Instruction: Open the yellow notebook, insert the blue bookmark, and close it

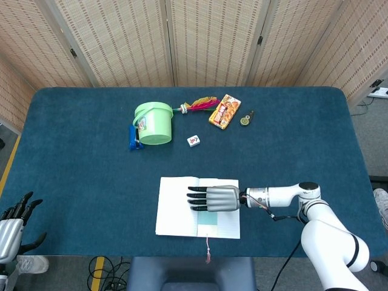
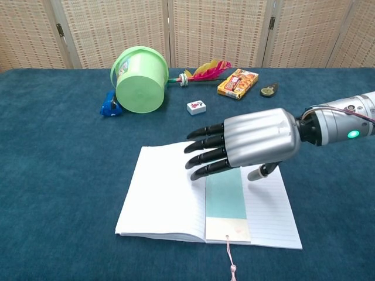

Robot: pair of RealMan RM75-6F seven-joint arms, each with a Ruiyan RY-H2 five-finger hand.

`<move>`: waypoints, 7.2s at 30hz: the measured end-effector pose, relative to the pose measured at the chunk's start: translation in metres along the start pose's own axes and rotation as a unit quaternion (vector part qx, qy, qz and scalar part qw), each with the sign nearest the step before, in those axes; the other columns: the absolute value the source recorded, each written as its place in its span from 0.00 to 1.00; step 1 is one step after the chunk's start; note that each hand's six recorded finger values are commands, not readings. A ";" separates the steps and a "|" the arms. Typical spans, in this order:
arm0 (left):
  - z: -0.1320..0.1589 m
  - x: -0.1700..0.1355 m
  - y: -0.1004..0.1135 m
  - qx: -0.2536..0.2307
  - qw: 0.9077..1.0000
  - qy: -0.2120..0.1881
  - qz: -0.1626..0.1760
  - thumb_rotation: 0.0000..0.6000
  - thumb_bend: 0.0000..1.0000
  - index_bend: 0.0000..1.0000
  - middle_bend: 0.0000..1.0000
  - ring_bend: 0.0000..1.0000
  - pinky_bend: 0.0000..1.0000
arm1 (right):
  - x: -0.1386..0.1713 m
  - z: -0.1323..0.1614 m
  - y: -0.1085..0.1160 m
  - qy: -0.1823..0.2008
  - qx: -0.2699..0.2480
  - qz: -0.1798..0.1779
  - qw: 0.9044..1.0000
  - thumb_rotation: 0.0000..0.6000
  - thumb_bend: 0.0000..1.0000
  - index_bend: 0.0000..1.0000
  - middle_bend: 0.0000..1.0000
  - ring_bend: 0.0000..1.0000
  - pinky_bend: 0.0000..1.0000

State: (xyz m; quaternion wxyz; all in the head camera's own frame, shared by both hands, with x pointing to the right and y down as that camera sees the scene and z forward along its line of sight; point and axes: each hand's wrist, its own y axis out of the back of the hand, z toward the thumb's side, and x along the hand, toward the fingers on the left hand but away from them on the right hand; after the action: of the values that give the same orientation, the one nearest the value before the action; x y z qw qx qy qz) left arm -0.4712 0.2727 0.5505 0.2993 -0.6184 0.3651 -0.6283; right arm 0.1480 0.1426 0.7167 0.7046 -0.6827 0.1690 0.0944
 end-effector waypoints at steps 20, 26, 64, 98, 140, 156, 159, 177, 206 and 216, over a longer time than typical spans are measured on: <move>0.002 0.004 0.002 -0.006 1.000 -0.012 0.007 1.00 0.29 0.18 0.06 0.17 0.22 | 0.038 -0.015 0.009 -0.149 -0.093 -0.008 0.984 1.00 0.41 0.14 0.10 0.00 0.00; 0.008 0.013 0.006 -0.010 0.999 -0.035 0.015 1.00 0.29 0.18 0.06 0.17 0.22 | 0.062 -0.013 0.016 -0.229 -0.123 0.011 0.966 1.00 0.33 0.14 0.12 0.00 0.00; 0.151 0.063 -0.063 0.033 0.913 -0.407 0.005 1.00 0.22 0.33 0.16 0.18 0.22 | 0.259 0.071 0.044 -0.597 -0.254 0.057 0.759 1.00 0.25 0.09 0.10 0.00 0.00; 0.240 0.082 -0.147 0.045 0.889 -0.455 -0.020 1.00 0.22 0.33 0.16 0.19 0.22 | 0.271 0.074 0.045 -0.610 -0.270 0.035 0.744 1.00 0.24 0.09 0.10 0.00 0.00; 0.263 0.093 -0.162 0.012 0.900 -0.435 -0.029 1.00 0.29 0.38 0.17 0.19 0.22 | 0.282 0.075 0.038 -0.623 -0.274 0.029 0.732 1.00 0.23 0.09 0.09 0.00 0.00; 0.263 0.097 -0.164 -0.001 0.902 -0.430 -0.022 1.00 0.40 0.44 0.20 0.21 0.22 | 0.281 0.074 0.037 -0.622 -0.274 0.028 0.733 1.00 0.23 0.09 0.09 0.00 0.00; 0.263 0.097 -0.165 0.000 0.903 -0.430 -0.022 1.00 0.40 0.45 0.20 0.21 0.22 | 0.281 0.075 0.037 -0.621 -0.274 0.028 0.733 1.00 0.23 0.09 0.09 0.00 0.00; 0.269 0.100 -0.168 -0.001 0.901 -0.432 -0.025 1.00 0.51 0.57 0.23 0.22 0.22 | 0.283 0.074 0.038 -0.622 -0.274 0.025 0.734 1.00 0.23 0.09 0.09 0.00 0.00; 0.230 0.092 -0.113 -0.018 0.898 -0.437 0.041 1.00 0.55 0.63 0.27 0.22 0.22 | 0.276 0.070 0.044 -0.614 -0.266 0.009 0.743 1.00 0.23 0.09 0.09 0.00 0.00; 0.280 0.066 -0.092 0.003 0.856 -0.513 0.068 1.00 0.55 0.63 0.27 0.22 0.22 | 0.283 0.075 0.048 -0.623 -0.262 0.004 0.737 1.00 0.23 0.09 0.09 0.00 0.00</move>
State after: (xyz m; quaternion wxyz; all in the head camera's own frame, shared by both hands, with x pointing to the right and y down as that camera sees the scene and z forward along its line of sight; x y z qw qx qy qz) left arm -0.1893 0.2441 0.6552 0.4884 -0.8254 0.1992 -0.2014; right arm 0.4004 0.1915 0.5685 0.4457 -0.6279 -0.3364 0.5422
